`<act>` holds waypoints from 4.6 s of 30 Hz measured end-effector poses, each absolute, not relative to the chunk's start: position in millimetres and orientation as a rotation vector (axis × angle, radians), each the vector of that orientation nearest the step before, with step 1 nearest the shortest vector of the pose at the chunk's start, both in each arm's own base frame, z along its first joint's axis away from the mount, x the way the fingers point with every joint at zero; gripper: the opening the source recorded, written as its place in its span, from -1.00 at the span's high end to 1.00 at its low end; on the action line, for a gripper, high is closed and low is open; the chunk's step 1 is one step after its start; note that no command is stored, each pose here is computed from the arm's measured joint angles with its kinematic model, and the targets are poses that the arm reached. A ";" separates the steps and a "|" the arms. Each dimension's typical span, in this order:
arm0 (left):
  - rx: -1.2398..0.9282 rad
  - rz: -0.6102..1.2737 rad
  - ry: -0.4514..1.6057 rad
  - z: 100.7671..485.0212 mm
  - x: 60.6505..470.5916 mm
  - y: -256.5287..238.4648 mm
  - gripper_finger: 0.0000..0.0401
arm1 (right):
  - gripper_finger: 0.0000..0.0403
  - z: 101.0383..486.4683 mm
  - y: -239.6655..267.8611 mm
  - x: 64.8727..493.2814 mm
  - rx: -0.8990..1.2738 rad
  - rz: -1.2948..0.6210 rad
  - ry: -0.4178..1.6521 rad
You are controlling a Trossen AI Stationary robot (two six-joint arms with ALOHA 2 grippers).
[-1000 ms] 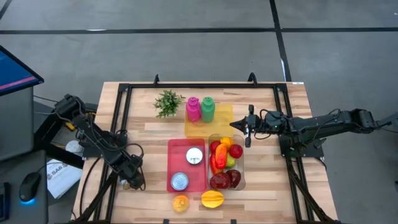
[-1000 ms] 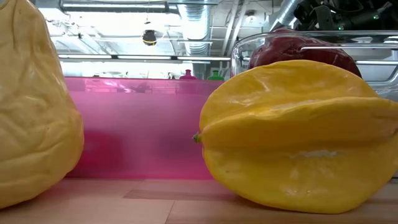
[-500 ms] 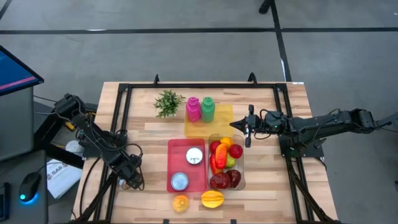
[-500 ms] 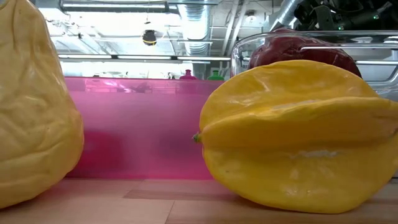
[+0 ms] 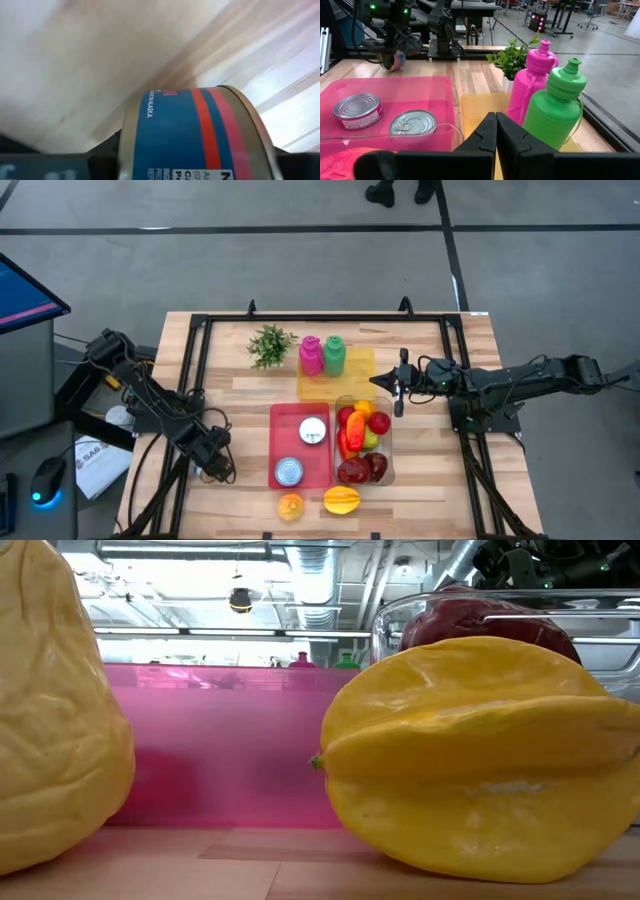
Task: Pick & Place Food Item
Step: Put the blue and pink tuna can into the red bin, then put the pear into the transparent bin
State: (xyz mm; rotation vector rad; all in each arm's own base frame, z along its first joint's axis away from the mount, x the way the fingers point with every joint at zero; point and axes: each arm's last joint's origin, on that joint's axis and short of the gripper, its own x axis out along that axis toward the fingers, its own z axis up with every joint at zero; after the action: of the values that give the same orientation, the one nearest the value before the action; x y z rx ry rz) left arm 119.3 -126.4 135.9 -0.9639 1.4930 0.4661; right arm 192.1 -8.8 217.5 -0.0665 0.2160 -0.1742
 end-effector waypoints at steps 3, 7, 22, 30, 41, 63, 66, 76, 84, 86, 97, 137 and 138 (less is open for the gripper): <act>-1.006 0.442 1.415 143.4 121.6 -122.8 0.22 | 1.00 217.6 -8.8 192.1 -0.066 -0.174 0.216; -1.076 0.421 1.236 157.0 127.4 -114.2 0.22 | 1.00 217.6 -8.8 192.1 -0.066 -0.174 0.216; -1.006 0.368 0.383 210.6 162.8 -75.6 0.18 | 1.00 217.9 -8.9 192.2 -0.067 -0.174 0.213; -0.881 0.337 0.218 217.6 197.5 -58.7 0.21 | 1.00 218.1 -8.9 192.3 -0.066 -0.174 0.210; -0.949 0.315 0.133 186.6 248.6 -47.8 0.21 | 1.00 218.3 -8.9 192.3 -0.070 -0.174 0.209; -0.941 0.284 0.206 144.0 302.3 -63.9 0.19 | 1.00 218.2 -8.9 192.3 -0.074 -0.174 0.210; -0.939 0.288 0.209 142.9 302.4 -63.8 0.12 | 1.00 218.1 -8.9 192.3 -0.074 -0.174 0.211; -0.881 0.336 0.287 134.8 299.9 -60.2 -0.25 | 1.00 217.7 -8.9 192.2 -0.075 -0.174 0.215; -0.727 0.304 0.253 153.5 296.5 -58.8 -0.16 | 1.00 217.5 -8.9 192.1 -0.075 -0.174 0.218; -0.667 0.283 0.235 165.1 293.5 -58.0 -0.11 | 1.00 217.5 -8.9 192.1 -0.075 -0.174 0.218; -0.341 0.249 0.260 217.7 257.8 -54.3 0.12 | 1.00 217.5 -8.9 192.1 -0.075 -0.174 0.217; -0.120 -0.276 0.139 219.2 236.4 -156.8 0.39 | 1.00 220.8 -8.9 192.8 -0.019 -0.180 0.177; -0.115 -0.271 0.146 217.3 237.9 -160.5 0.40 | 1.00 220.9 -8.9 192.8 -0.019 -0.180 0.177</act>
State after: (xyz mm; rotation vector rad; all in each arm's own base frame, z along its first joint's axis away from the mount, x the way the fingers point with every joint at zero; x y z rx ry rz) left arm 237.9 -160.5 217.3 -0.1150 0.1456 -0.2711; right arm 192.8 -8.9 220.9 -0.0194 0.1769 -0.1797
